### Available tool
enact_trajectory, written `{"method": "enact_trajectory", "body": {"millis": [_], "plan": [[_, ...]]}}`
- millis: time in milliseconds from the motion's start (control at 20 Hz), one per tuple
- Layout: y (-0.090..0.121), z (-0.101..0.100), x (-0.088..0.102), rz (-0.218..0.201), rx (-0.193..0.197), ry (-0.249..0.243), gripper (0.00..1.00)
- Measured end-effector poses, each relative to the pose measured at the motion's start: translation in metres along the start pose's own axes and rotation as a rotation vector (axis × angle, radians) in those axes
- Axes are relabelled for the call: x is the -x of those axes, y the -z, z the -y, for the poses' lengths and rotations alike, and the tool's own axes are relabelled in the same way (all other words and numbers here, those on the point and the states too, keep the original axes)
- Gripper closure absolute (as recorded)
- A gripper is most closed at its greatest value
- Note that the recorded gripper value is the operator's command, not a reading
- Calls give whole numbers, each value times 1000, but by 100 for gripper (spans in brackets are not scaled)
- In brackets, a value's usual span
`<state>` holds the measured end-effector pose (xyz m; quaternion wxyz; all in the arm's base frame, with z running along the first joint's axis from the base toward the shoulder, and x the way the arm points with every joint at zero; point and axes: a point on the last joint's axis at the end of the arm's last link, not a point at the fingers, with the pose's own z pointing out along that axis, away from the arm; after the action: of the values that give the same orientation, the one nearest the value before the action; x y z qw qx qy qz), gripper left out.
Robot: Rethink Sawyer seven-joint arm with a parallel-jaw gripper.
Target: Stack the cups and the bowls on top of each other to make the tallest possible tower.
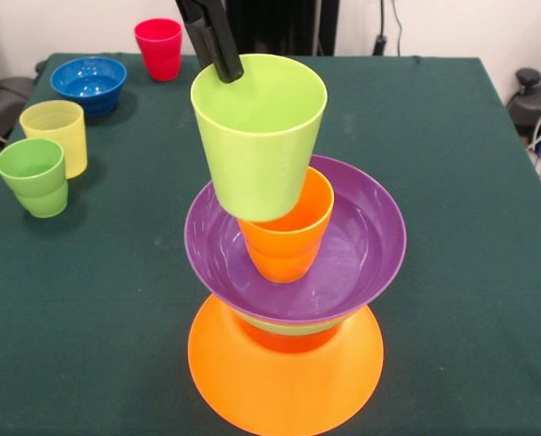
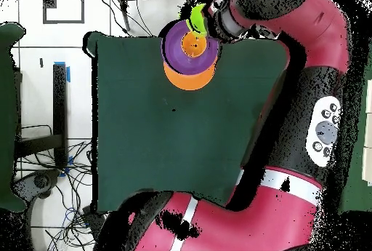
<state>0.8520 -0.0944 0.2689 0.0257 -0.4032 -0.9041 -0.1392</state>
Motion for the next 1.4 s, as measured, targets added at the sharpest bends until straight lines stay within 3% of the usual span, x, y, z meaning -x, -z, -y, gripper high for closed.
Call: {"method": "enact_trajectory", "body": {"millis": [550, 1400], "plan": [[-2, -5, -3, 22, 15, 6, 100], [-15, -2, -11, 8, 13, 4, 100]]}}
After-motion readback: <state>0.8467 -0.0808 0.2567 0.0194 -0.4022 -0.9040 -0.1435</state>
